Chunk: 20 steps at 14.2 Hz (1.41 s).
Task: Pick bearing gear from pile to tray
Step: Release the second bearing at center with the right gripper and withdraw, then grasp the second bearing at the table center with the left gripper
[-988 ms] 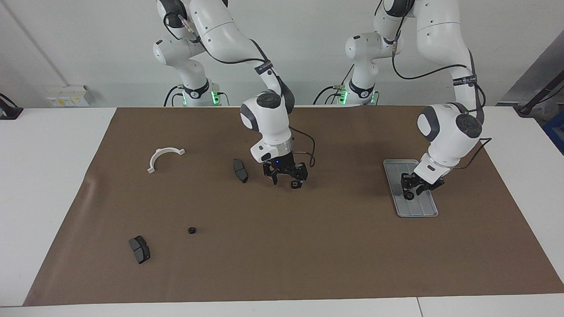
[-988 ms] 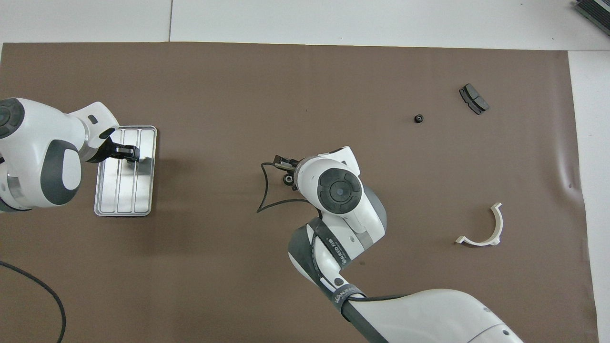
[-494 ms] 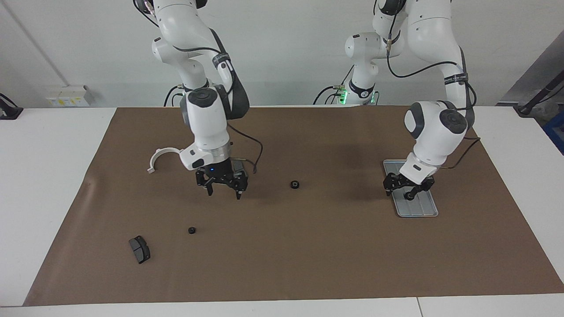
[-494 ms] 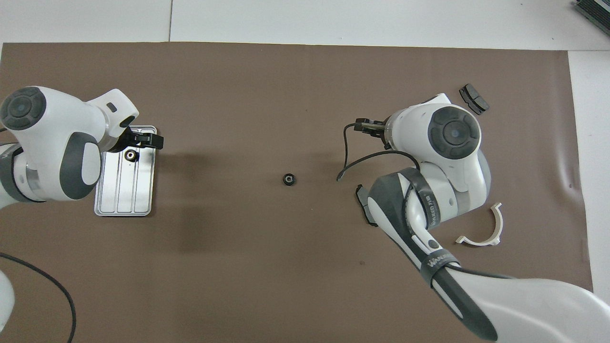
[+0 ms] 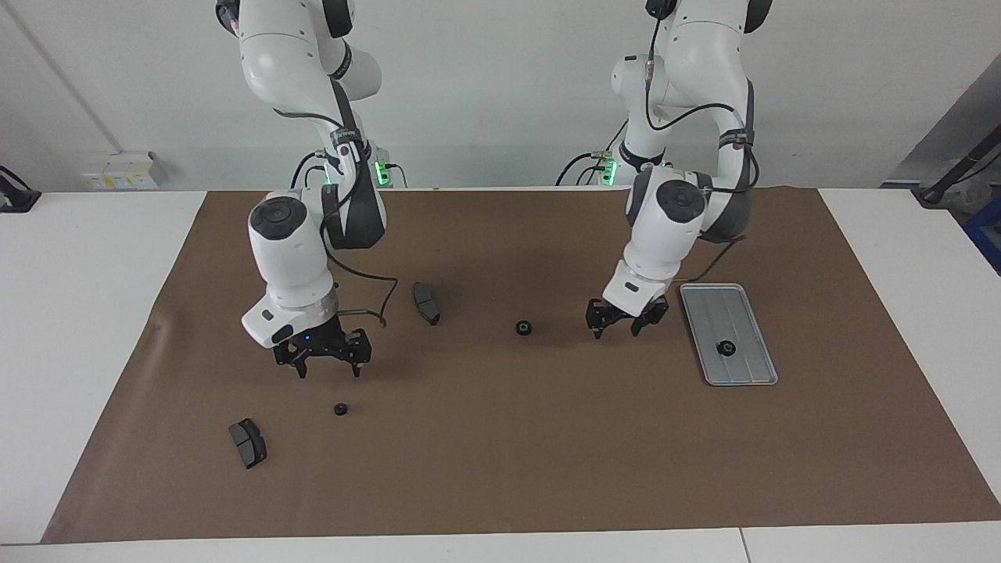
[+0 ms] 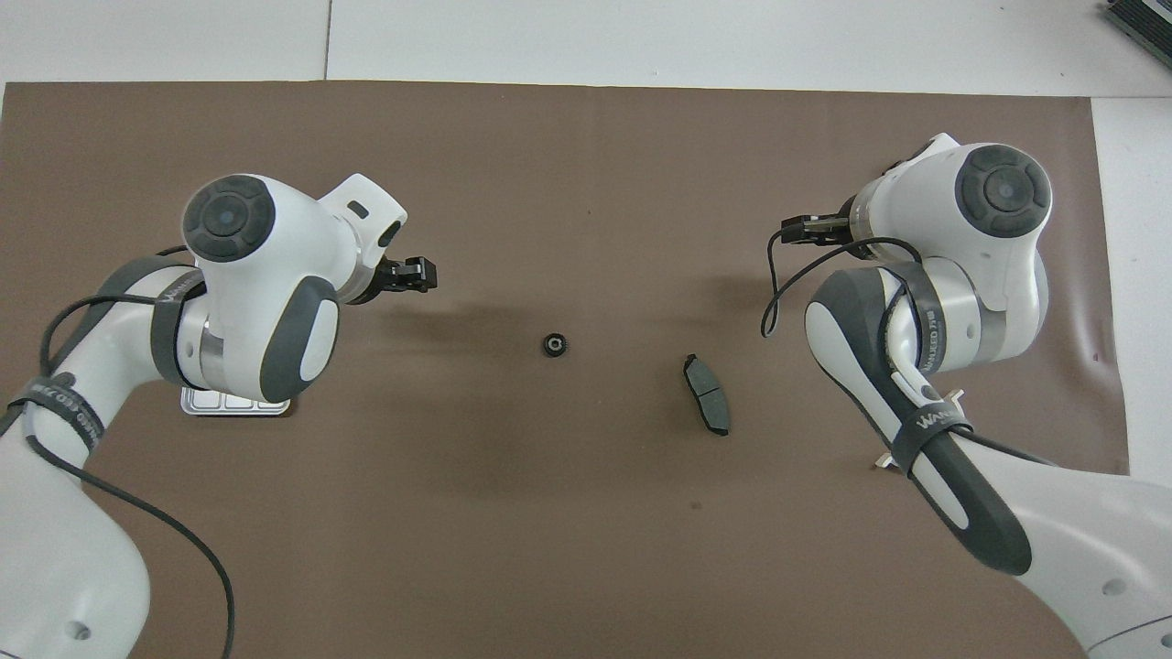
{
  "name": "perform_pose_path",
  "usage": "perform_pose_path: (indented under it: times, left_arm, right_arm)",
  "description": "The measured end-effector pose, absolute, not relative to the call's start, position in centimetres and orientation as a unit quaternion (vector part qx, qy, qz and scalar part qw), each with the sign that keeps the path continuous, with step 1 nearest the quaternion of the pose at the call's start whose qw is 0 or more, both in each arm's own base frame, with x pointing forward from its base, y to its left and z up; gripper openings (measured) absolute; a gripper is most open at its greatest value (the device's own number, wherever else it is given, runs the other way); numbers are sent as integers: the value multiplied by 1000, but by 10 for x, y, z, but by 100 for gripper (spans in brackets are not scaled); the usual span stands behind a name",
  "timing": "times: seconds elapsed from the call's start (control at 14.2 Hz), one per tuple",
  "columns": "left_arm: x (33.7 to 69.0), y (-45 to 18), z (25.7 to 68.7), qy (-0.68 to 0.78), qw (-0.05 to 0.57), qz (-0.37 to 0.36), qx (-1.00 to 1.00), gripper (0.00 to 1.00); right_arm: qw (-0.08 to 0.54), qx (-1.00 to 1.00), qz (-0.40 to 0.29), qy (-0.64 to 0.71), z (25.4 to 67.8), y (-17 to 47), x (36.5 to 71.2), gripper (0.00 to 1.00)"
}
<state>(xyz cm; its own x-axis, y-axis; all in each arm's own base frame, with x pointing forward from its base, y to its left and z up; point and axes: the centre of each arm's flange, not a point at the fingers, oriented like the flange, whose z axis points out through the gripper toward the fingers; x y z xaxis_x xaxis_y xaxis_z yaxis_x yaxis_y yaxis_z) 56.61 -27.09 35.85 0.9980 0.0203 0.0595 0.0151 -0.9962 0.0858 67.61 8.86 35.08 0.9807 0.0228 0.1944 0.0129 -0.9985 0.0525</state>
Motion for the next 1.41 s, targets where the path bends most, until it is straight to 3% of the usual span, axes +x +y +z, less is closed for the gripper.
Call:
perform_pose_path:
  times: [0.28, 0.56, 0.78, 0.92, 0.99, 1.41]
  left_arm:
    - [534, -335, 345, -9, 41, 19, 999, 77]
    - [526, -364, 328, -25, 46, 22, 998, 77]
    - [521, -378, 314, -35, 51, 27, 998, 77]
    - [520, -380, 312, -38, 50, 27, 998, 77]
    - [520, -381, 312, -40, 49, 28, 998, 77]
    - [511, -393, 309, -56, 46, 29, 997, 76]
  right_arm:
    - [33, 995, 87, 18, 316, 88, 697, 100]
    - [35, 996, 78, 20, 300, 79, 701, 100]
    - [34, 996, 79, 23, 301, 84, 701, 86]
    - [34, 996, 79, 23, 301, 83, 701, 60]
    - [34, 996, 79, 22, 301, 83, 701, 53]
    - [26, 997, 77, 18, 299, 86, 701, 43]
